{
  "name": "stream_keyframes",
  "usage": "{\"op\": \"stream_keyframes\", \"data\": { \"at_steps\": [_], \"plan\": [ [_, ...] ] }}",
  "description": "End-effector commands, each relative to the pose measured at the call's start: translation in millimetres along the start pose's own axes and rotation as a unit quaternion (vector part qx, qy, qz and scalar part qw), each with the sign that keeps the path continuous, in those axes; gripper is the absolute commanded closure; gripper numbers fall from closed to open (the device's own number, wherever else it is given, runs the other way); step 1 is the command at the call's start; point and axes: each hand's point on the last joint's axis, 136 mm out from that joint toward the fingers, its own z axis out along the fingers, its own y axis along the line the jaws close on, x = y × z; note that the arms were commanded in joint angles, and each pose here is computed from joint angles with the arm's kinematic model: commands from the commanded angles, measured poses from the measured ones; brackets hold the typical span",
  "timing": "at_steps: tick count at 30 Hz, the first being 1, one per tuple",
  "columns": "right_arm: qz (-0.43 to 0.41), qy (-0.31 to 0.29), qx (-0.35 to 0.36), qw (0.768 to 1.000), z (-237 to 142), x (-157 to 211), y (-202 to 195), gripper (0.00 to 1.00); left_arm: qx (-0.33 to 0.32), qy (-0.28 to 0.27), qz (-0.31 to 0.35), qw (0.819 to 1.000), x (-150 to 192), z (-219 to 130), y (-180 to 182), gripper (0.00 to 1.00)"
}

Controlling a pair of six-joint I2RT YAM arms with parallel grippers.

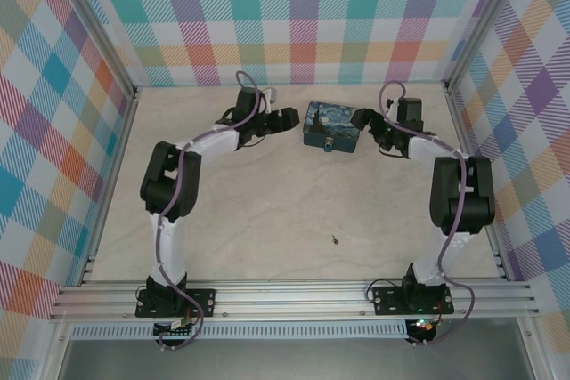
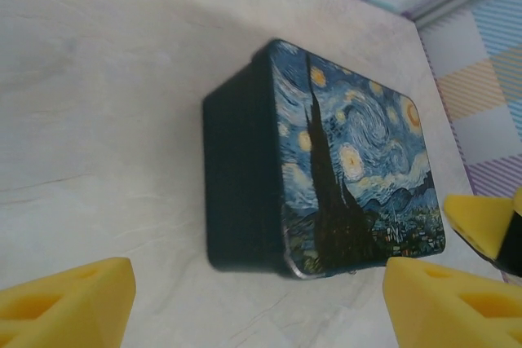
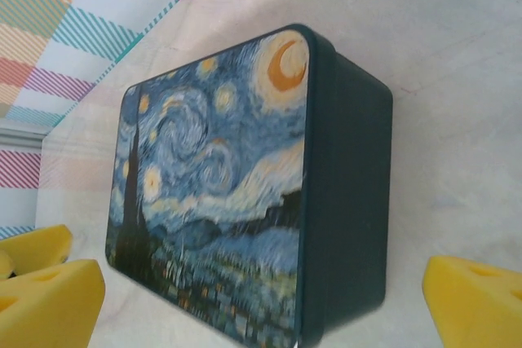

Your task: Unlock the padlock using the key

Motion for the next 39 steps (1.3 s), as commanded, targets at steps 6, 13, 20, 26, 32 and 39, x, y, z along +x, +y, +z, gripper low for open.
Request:
{"op": "stream_keyframes", "data": {
  "at_steps": [6, 13, 20, 26, 32, 39],
  "plan": [
    [0.011, 0.023, -0.044, 0.999, 29.3, -10.5, 6.1, 0.0, 0.042, 0.041, 0.001, 0.998, -0.3, 53.6, -30.1, 0.2],
    [0.005, 0.045, -0.081, 0.996, 38.0, -3.7, 16.4, 0.03, 0.047, 0.069, 0.011, 0.996, 5.7, 84.1, -44.5, 0.2],
    [-0.018, 0.073, -0.121, 0.99, 33.8, 18.3, 41.6, 0.07, 0.061, 0.087, 0.022, 0.994, 13.5, 82.1, -56.9, 0.25],
    [-0.035, 0.096, -0.138, 0.985, 23.4, 50.0, 63.7, 0.08, 0.057, 0.071, 0.035, 0.995, 15.6, 50.7, -63.0, 0.27],
    [-0.057, 0.12, -0.148, 0.98, 10.3, 94.3, 88.5, 0.08, 0.052, 0.055, 0.044, 0.996, 27.4, 7.1, -66.3, 0.27],
    [-0.072, 0.156, -0.147, 0.974, -2.5, 162.6, 107.6, 0.07, 0.038, 0.055, 0.028, 0.997, 61.4, -39.9, -56.0, 0.27]
  ]
}}
